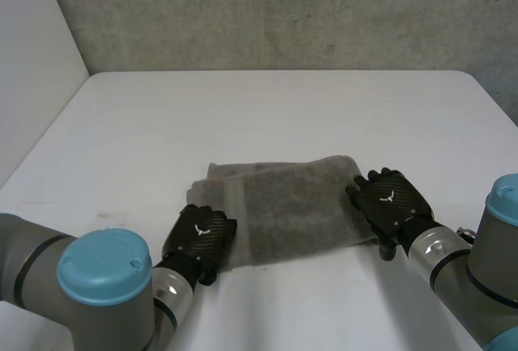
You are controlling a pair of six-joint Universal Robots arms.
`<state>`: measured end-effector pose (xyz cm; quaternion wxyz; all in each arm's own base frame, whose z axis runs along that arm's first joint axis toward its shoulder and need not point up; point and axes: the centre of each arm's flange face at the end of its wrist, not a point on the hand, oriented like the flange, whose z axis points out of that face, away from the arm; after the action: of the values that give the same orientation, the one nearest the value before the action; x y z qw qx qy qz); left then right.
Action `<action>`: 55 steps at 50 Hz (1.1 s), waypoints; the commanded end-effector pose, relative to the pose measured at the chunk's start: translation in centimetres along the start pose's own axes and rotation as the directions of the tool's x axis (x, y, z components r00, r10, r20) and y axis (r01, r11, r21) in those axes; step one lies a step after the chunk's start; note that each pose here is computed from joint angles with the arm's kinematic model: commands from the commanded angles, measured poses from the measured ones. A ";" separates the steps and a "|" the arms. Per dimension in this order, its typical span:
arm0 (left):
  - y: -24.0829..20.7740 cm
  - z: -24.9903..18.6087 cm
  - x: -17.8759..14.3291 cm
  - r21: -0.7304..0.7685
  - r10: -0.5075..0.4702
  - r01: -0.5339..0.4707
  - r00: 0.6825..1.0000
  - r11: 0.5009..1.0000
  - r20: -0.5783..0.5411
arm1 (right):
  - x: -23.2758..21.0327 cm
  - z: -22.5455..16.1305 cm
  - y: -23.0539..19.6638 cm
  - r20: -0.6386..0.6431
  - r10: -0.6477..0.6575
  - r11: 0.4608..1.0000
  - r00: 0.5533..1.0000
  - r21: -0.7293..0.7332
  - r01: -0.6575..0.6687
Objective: Fold the towel.
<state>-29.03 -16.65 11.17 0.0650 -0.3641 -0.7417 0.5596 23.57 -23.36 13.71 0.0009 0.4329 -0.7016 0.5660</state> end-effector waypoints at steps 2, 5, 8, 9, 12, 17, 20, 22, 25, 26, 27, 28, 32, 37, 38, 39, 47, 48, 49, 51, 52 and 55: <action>-0.5 1.0 -0.1 0.032 0.002 -0.003 1.000 0.999 0.011 | 0.1 0.0 0.0 -0.002 -0.003 1.000 1.000 0.000 0.003; -0.7 1.5 -0.1 0.046 0.004 -0.005 1.000 0.999 0.017 | 0.0 0.0 0.0 -0.002 -0.004 1.000 1.000 -0.002 0.004; -0.5 2.0 0.0 0.039 0.004 -0.005 1.000 0.999 0.018 | 0.0 0.0 0.0 -0.002 -0.004 1.000 1.000 -0.002 0.004; -0.4 2.0 0.0 0.039 0.004 -0.005 1.000 0.999 0.018 | 0.0 0.0 0.0 -0.002 -0.004 1.000 1.000 -0.002 0.004; -0.5 2.2 0.0 0.042 0.008 -0.009 1.000 0.999 0.019 | 0.0 0.0 0.0 -0.002 -0.004 1.000 1.000 -0.002 0.004; -3.8 3.2 -0.9 0.138 0.085 -0.093 0.994 0.986 0.066 | 0.1 0.0 0.0 -0.003 -0.006 1.000 1.000 -0.001 0.006; -5.3 3.6 -1.3 0.182 0.113 -0.128 0.989 0.975 0.090 | 0.1 0.0 0.0 -0.003 -0.006 1.000 1.000 -0.001 0.006; -9.0 4.9 -2.3 0.277 0.168 -0.207 0.973 0.938 0.160 | 0.1 0.1 0.0 -0.005 -0.006 1.000 1.000 -0.001 0.006; -14.1 6.5 -3.7 0.384 0.199 -0.291 0.944 0.876 0.261 | 0.1 0.1 0.0 -0.005 -0.005 1.000 1.000 -0.001 0.005; -14.1 6.5 -3.7 0.384 0.199 -0.291 0.944 0.876 0.262 | 0.1 0.1 0.0 -0.005 -0.005 1.000 1.000 -0.001 0.005; -16.5 7.0 -4.3 0.429 0.196 -0.318 0.932 0.846 0.304 | 0.2 0.1 0.0 -0.006 -0.004 1.000 1.000 -0.001 0.004; -16.5 7.0 -4.3 0.429 0.196 -0.318 0.932 0.845 0.304 | 0.2 0.1 0.0 -0.008 -0.004 1.000 1.000 -0.002 0.004; -19.7 5.9 -4.8 0.453 0.157 -0.298 0.933 0.840 0.323 | 0.2 0.1 0.0 -0.009 -0.001 1.000 1.000 -0.001 0.001; -13.7 4.3 -2.2 0.287 0.174 -0.223 0.967 0.932 0.185 | 0.3 0.3 -0.1 -0.010 -0.002 1.000 1.000 0.004 0.002; -11.1 3.8 -1.6 0.227 0.190 -0.221 0.970 0.949 0.149 | 0.3 0.3 -0.2 -0.008 -0.004 1.000 1.000 0.006 0.004; -9.0 3.3 -1.1 0.188 0.203 -0.225 0.971 0.956 0.130 | 0.3 0.4 -0.2 -0.008 -0.004 1.000 1.000 0.006 0.004; -3.1 1.5 -0.5 0.143 0.209 -0.227 0.969 0.963 0.131 | 0.4 0.4 -0.3 -0.009 -0.003 1.000 1.000 0.012 0.003; -3.1 1.5 -0.5 0.143 0.209 -0.227 0.969 0.963 0.131 | 0.4 0.4 -0.3 -0.009 -0.003 1.000 1.000 0.012 0.003; -2.5 1.5 -0.3 0.146 0.209 -0.228 0.969 0.963 0.132 | 0.3 0.4 -0.3 -0.005 -0.001 1.000 1.000 0.012 0.001; -2.2 1.6 -0.2 0.152 0.206 -0.226 0.969 0.962 0.137 | 0.2 0.3 -0.2 -0.004 -0.001 1.000 1.000 0.010 0.001; -1.9 1.7 -0.1 0.148 0.208 -0.227 0.969 0.962 0.137 | 0.1 0.3 -0.2 0.002 -0.001 1.000 1.000 0.010 0.001; -1.2 2.0 0.0 0.130 0.210 -0.228 0.968 0.965 0.135 | -0.1 0.1 -0.2 0.007 0.000 1.000 1.000 0.008 0.000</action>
<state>-30.65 -18.21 12.76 -0.0115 -0.4048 -0.6559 0.6370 23.75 -23.78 13.89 0.0006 0.4325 -0.6981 0.5706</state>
